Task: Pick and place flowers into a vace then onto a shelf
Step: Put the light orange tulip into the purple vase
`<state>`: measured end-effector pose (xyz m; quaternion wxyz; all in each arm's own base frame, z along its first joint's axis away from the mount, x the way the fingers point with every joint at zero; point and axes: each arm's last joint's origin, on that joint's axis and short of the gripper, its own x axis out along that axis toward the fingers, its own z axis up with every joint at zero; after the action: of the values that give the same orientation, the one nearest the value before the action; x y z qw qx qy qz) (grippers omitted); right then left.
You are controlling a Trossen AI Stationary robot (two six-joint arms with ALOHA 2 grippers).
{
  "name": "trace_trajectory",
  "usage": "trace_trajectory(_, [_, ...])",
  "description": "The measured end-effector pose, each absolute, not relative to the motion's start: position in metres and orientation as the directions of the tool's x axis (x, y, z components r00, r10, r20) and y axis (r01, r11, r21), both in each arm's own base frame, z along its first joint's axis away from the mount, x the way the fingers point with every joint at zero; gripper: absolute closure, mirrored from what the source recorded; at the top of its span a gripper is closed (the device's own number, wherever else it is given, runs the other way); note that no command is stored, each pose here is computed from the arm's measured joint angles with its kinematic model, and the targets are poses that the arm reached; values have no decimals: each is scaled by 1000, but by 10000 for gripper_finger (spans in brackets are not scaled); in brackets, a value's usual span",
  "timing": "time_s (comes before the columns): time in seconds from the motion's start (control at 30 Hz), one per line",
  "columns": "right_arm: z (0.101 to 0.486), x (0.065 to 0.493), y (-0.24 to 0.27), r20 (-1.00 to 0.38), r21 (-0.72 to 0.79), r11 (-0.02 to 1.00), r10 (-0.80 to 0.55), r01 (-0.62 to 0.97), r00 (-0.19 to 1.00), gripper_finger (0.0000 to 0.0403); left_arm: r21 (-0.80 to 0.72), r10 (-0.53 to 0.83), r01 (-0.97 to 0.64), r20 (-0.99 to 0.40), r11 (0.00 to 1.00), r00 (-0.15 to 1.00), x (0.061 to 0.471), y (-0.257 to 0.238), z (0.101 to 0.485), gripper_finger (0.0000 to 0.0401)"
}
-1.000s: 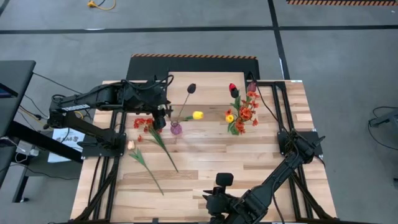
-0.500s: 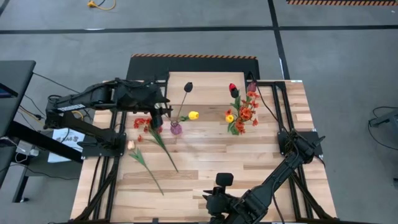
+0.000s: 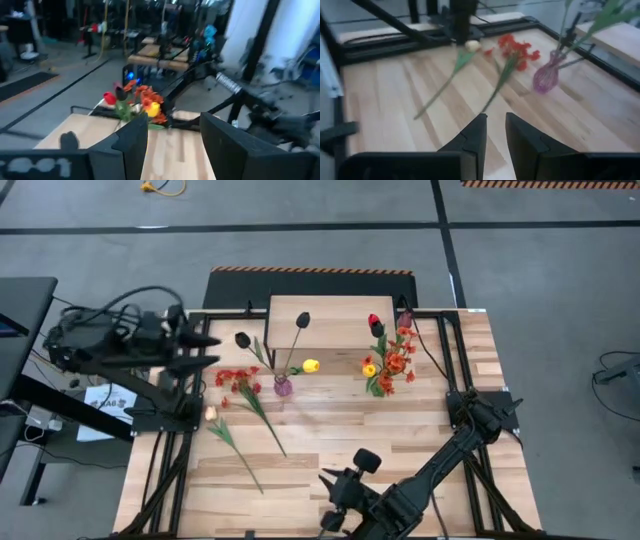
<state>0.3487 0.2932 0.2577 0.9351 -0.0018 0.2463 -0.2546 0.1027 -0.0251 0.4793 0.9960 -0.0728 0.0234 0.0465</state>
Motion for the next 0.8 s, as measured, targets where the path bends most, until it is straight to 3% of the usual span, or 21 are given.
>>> trace_trajectory(0.23, [242, 355, 290, -436, -170, 843, -529, 511, 728, 340, -184, -18, 14, -20, 983, 1000, 95, -42, 414, 231])
trace_trajectory(0.53, [241, 351, 289, -426, -230, 832, -552, 505, 716, 340, -287, -211, 148, -202, 946, 956, 99, -69, 326, 231])
trace_trajectory(0.8, [243, 360, 287, -419, -165, 834, -543, 527, 728, 340, -330, -253, 155, -280, 931, 926, 105, -88, 288, 231])
